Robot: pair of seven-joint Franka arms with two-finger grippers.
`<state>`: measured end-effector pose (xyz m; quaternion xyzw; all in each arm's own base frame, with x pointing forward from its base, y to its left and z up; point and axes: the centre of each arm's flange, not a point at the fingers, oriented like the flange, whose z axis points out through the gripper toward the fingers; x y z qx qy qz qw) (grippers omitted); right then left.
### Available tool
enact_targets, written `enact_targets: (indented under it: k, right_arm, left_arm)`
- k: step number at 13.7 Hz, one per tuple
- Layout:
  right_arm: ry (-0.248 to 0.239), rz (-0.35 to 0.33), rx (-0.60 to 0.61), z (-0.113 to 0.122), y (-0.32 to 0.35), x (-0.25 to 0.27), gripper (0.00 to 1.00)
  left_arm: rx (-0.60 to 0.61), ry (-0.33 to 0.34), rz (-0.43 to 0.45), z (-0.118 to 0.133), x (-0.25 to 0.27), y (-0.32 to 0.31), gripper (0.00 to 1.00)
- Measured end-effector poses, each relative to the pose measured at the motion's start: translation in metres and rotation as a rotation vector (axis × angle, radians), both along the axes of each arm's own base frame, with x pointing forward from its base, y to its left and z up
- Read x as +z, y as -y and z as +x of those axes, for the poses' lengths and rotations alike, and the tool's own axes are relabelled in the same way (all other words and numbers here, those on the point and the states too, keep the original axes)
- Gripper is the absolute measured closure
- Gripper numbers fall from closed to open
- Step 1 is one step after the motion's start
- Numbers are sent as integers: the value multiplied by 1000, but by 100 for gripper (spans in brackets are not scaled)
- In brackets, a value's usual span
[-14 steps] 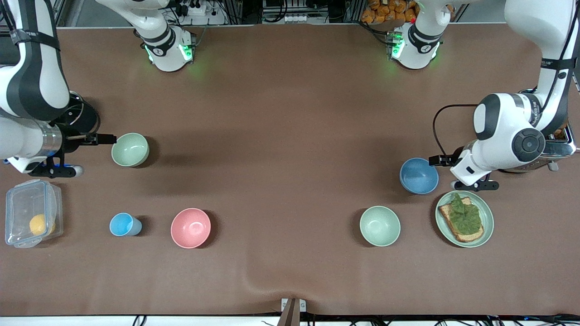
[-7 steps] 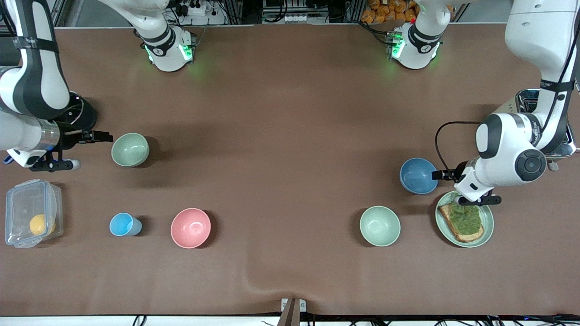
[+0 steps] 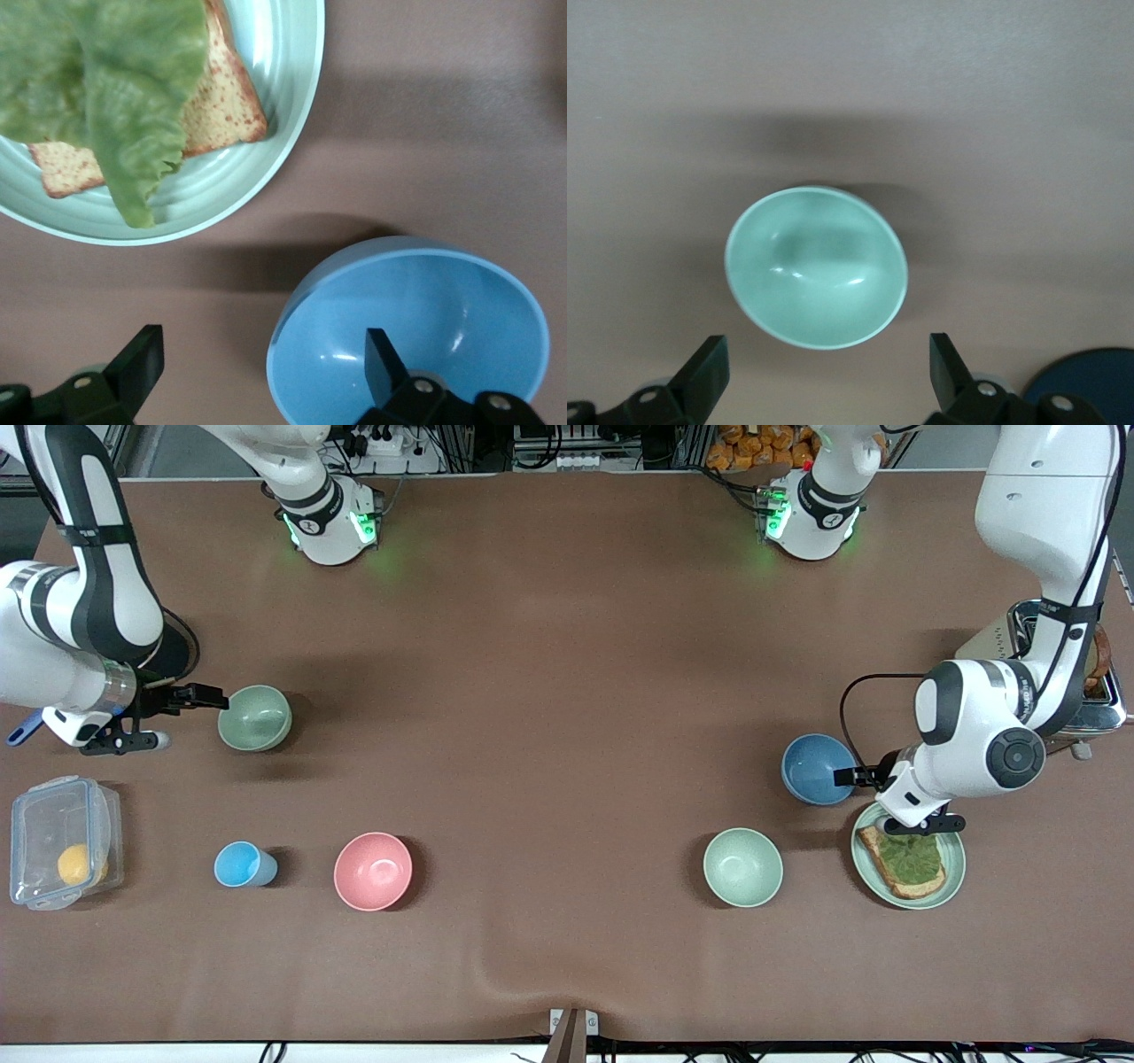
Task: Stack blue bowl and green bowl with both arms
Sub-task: 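Lower both grippers and grasp the bowl rims, then lift the green bowl with the right gripper while the left gripper lifts the blue bowl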
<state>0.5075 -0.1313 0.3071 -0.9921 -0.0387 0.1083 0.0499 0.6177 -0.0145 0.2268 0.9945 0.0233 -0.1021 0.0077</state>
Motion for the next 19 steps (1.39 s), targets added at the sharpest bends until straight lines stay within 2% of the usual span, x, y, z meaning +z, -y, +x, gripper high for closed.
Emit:
enact_targets:
  k: [4,6,8,9,10,12,14,15,17,18,19]
  right_arm:
    - [51,-10,6,-23,10,-35,3]
    - [71,-17,5,-30,10,-45,16]
    - [86,-19,8,-35,15,-52,19]
    - [92,-21,7,-37,19,-56,19]
    - [101,-24,4,-40,22,-60,28]
    - [123,-31,10,-44,24,-70,32]
    - [147,-38,19,-53,26,-84,45]
    - [154,-41,16,-56,27,-91,45]
    - [159,-38,13,-61,28,-99,61]
    - [163,-26,13,-61,28,-100,75]
    - [172,-9,14,-61,29,-100,85]
  left_arm:
    - [33,-26,6,-3,-18,7,0]
    - [38,-34,8,-4,-24,10,0]
    - [39,-35,8,-4,-25,11,0]
    - [38,-35,8,-4,-25,12,9]
    - [36,-35,8,-4,-25,13,19]
    - [32,-35,8,-5,-25,16,40]
    - [31,-35,8,-5,-25,16,60]
    - [31,-35,8,-5,-25,16,60]
    - [31,-35,9,-5,-25,16,73]
    - [31,-35,9,-5,-25,16,73]
    - [31,-35,9,-5,-25,16,82]
